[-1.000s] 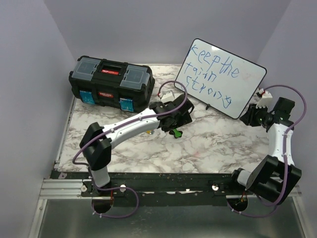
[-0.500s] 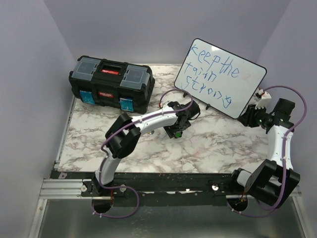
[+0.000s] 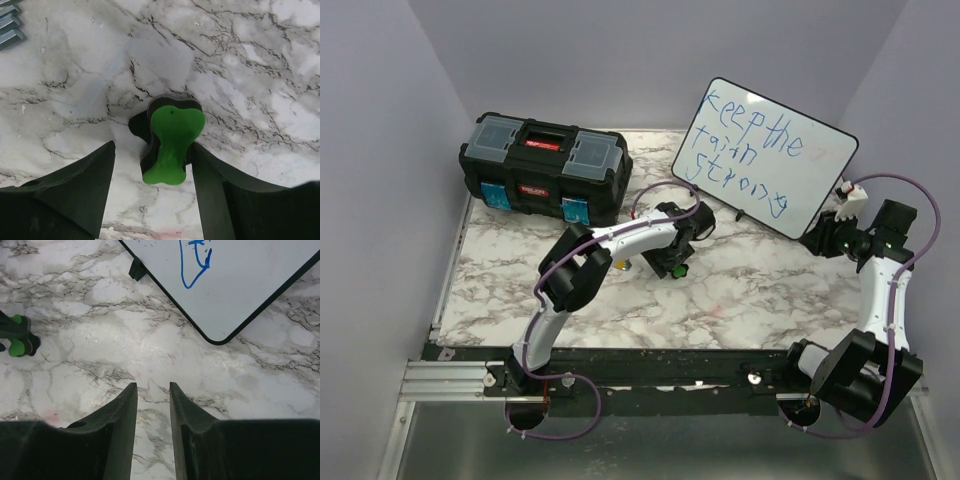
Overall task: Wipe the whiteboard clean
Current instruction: Adjust the whiteboard for the whiteboard stand, then pick up the whiteboard eraser from the center of the board.
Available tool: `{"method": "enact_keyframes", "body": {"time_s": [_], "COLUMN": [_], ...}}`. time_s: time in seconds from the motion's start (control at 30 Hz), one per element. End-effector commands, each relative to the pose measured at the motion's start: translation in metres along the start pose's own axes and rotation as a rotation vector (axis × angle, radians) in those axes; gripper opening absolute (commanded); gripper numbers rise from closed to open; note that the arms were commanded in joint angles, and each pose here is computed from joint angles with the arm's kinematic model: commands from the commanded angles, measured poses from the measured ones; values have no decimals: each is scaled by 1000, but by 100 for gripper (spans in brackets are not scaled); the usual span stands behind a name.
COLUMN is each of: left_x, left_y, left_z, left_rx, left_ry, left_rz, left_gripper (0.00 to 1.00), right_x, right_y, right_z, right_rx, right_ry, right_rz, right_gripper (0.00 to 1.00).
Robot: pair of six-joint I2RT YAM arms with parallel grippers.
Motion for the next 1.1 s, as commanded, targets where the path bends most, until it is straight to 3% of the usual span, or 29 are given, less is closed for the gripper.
{"method": "enact_keyframes", "body": {"time_s": [0.0, 0.1, 0.37, 0.43, 0.7, 0.83, 1.0, 1.07], "left_x": [3, 5, 6, 2, -11, -12, -7, -4], "left_y": [-10, -15, -16, -6, 54, 66, 78, 76], "left_z": [-4, -6, -8, -7, 9, 34, 68, 76], "left_rx": [-33, -32, 16, 59, 386, 595, 953, 989], "left_ry": [10, 0, -70, -115, -545, -752, -890, -947], "left_rz": [36, 48, 67, 38, -61, -22, 58, 89], "left_gripper": [60, 57, 16, 11, 3, 2, 5, 5], "right_x": [5, 5, 5, 5, 7, 5, -2, -5], "right_y": [2, 2, 2, 2, 0, 4, -7, -18], "right_z": [7, 7, 9, 9, 15, 27, 56, 70], "right_rx": [-28, -31, -48, -58, -179, -327, -511, -565], "right_ry": [-7, -6, -10, -11, 17, 67, 153, 175], "right_rz": [-1, -3, -8, -9, -13, -45, -49, -22], "right_gripper": [35, 35, 35, 35, 35, 40, 49, 49]}}
Point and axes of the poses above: each gripper's point midway between its finger pads, its own y axis back along the fingers, its own z axis along the line the jaws close on, x = y × z, the point moved 10 cm from there along y, back along the fingers, and after that the axes turned 6 degrees about y, right-handed, at the moved point
